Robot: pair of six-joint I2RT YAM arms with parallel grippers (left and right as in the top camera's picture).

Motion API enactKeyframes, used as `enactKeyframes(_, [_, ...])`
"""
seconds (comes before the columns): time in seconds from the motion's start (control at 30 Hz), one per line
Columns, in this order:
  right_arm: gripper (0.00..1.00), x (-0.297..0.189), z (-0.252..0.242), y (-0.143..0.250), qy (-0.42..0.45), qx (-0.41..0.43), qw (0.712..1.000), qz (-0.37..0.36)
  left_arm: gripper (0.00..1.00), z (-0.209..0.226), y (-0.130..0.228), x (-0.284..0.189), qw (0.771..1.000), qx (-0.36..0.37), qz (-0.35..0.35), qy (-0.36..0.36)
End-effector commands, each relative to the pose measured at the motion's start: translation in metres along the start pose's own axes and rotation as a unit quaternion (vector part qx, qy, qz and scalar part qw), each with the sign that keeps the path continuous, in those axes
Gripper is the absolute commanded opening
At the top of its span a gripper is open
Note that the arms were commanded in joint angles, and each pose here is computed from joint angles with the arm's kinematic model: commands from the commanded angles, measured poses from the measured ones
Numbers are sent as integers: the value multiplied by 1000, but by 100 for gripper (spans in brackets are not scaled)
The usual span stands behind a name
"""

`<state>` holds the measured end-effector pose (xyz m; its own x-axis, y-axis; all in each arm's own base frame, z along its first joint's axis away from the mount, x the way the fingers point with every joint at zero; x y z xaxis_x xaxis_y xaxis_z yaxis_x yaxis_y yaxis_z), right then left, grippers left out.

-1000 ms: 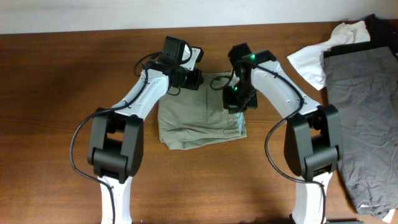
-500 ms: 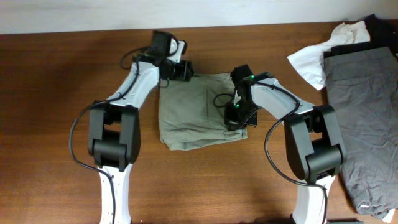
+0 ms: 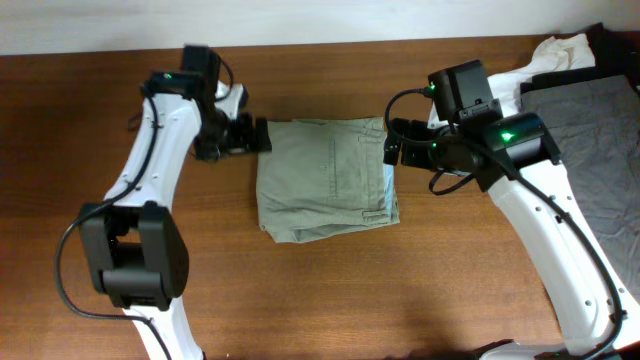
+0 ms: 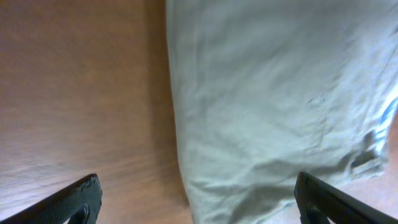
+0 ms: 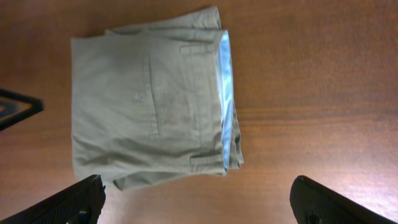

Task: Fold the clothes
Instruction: 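Grasp the pants bundle with the left gripper and carry it to the upper left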

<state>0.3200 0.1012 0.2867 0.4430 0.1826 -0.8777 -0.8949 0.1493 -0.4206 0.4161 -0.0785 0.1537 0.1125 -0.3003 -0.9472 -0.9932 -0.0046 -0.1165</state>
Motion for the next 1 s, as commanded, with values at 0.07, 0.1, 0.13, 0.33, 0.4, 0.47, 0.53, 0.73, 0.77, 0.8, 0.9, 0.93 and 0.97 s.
enactKeyframes(0.07, [99, -1, -5, 3, 12, -8, 1000, 7, 99, 4, 19, 43, 998, 33, 26, 48])
enactKeyframes(0.1, [99, -1, -5, 3, 13, -8, 1000, 8, 99, 7, 19, 50, 998, 34, 24, 48])
enactKeyframes(0.13, [99, -1, -5, 4, 12, -8, 1000, 8, 99, 8, 19, 55, 998, 34, 24, 48])
enactKeyframes(0.33, [99, -1, -4, 6, 8, -8, 1000, 15, 99, 16, 25, 101, 995, 16, 68, 75])
enactKeyframes(0.4, [99, -1, -4, 6, 8, -8, 1000, 16, 99, 15, 23, 102, 995, 17, 65, 80])
enactKeyframes(0.47, [99, -1, -4, 6, 8, -8, 1000, 16, 97, 11, 22, 102, 993, 17, 63, 98])
enactKeyframes(0.53, [99, -1, -4, 6, 8, -8, 1000, 16, 92, 8, 20, 102, 992, 19, 56, 107])
enactKeyframes(0.73, [99, -1, -4, 7, 9, -8, 1000, 19, 80, -7, 16, 105, 991, 14, 47, 125])
enactKeyframes(0.77, [99, -1, -4, 7, 9, -8, 1000, 19, 80, -11, 16, 106, 991, 19, 46, 125])
enactKeyframes(0.8, [99, -1, -5, 8, 10, -8, 1000, 21, 76, -15, 16, 107, 991, 26, 44, 125])
enactKeyframes(0.9, [99, -1, -5, 9, 11, -7, 1000, 25, 35, -16, 11, 108, 992, 11, 32, 118])
enactKeyframes(0.93, [99, -1, -6, 11, 13, -7, 999, 28, 25, -15, 7, 108, 993, 0, 24, 114])
enactKeyframes(0.97, [99, -1, -6, 11, 13, -7, 999, 29, 19, -12, 4, 108, 994, -6, 16, 106])
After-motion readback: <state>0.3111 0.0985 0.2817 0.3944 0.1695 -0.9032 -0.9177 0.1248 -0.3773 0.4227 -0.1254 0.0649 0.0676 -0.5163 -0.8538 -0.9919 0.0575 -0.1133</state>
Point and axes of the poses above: each gripper's point midway between its finger pads, its own x axis out along the fingers, its own z axis along the line the jaws close on, y = z × x, the point moved 6 cm from there along -x, back along the fingers, and after that the axes turned 3 degrees about -x, right-handed, at the moved point
